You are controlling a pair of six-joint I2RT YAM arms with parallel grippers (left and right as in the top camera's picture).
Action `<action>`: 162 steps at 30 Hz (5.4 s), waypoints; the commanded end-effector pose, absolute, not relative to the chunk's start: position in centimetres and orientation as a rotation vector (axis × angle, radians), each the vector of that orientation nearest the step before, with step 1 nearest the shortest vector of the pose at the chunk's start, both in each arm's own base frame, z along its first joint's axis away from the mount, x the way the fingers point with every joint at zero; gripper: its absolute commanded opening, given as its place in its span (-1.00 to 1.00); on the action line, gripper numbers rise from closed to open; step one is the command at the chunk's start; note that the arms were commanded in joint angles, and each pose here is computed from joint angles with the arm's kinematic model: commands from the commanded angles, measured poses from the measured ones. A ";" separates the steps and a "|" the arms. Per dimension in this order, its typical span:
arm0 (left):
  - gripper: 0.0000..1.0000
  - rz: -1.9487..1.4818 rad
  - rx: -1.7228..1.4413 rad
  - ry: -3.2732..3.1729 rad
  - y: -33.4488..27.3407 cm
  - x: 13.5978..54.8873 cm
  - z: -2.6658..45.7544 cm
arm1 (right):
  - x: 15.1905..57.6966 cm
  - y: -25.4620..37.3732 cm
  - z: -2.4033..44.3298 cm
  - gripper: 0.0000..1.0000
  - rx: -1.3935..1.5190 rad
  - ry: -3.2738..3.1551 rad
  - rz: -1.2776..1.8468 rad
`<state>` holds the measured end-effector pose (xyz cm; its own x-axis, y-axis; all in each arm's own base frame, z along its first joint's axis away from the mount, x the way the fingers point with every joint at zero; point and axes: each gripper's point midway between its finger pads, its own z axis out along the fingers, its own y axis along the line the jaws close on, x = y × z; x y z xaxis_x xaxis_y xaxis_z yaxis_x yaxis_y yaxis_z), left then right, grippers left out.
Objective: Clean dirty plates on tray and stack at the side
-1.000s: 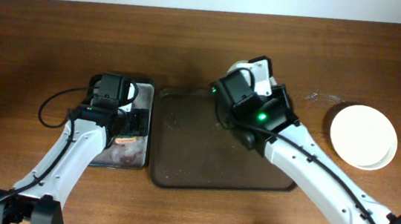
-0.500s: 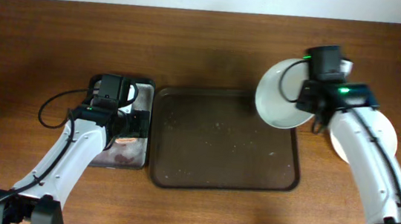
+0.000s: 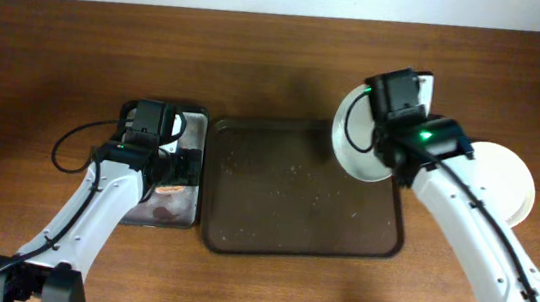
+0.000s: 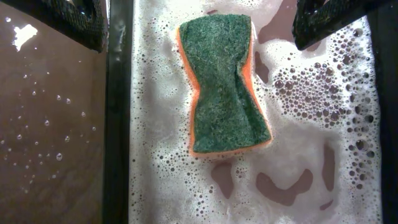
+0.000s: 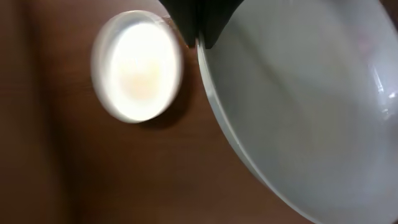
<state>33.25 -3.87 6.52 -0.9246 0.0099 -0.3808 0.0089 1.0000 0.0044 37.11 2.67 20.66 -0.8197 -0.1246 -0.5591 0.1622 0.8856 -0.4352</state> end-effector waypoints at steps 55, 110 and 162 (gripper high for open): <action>0.81 -0.021 -0.008 2.696 -4.0 34.3 7.9 | 35.2 -14.2 7.6 0.26 0.914 2.724 0.500; 0.99 -0.174 -0.219 2.290 -2.3 22.1 17.3 | 21.2 1.4 24.3 0.97 0.017 1.970 0.097; 0.99 -0.126 -0.251 2.197 -0.7 20.8 16.8 | 24.5 2.1 15.6 0.97 -0.153 1.640 0.002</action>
